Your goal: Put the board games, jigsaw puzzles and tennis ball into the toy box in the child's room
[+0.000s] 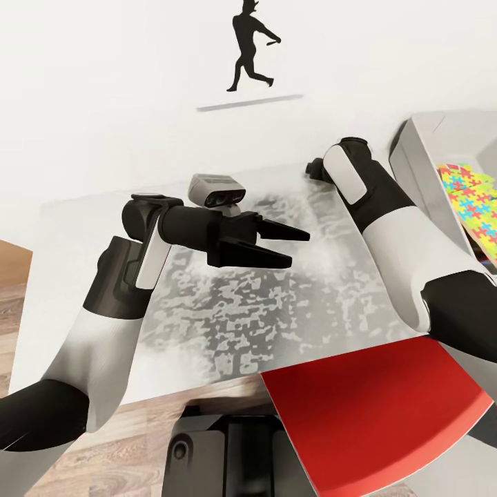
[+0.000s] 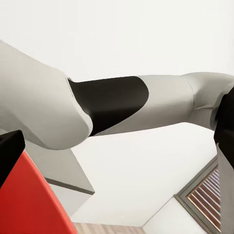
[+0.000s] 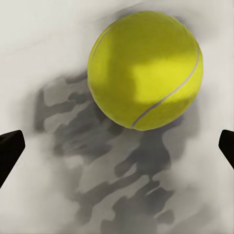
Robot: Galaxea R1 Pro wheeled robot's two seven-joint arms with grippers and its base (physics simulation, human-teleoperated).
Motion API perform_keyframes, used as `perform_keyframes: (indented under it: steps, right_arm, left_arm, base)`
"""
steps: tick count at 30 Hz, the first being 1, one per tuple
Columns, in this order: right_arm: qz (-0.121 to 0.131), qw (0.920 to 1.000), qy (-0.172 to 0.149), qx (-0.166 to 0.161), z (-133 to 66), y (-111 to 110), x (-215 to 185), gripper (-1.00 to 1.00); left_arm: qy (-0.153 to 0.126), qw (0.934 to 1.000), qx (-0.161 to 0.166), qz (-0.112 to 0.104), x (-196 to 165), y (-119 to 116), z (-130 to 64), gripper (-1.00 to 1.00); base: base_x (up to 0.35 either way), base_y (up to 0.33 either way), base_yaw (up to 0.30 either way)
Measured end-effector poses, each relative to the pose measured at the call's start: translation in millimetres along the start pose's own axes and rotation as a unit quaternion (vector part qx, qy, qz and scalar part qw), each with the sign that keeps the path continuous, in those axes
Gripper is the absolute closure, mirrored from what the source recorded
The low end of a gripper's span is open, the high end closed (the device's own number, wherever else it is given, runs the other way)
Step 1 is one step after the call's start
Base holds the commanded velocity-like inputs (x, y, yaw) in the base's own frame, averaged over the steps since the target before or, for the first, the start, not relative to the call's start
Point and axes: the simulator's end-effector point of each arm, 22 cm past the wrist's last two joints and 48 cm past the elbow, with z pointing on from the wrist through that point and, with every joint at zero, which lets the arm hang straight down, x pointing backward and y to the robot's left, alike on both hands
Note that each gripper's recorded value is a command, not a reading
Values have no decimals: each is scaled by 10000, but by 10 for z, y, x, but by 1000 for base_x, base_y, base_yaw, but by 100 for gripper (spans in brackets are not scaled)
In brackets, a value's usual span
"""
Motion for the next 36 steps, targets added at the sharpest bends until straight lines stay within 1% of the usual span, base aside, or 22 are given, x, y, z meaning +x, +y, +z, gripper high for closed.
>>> perform_keyframes:
  steps: [36]
  right_arm:
    - [58,10000,7,47,29,-55,13,-100]
  left_arm:
    - [-14,10000,-8,1,-6,3,-10,-100]
  base:
    - [0,0,0]
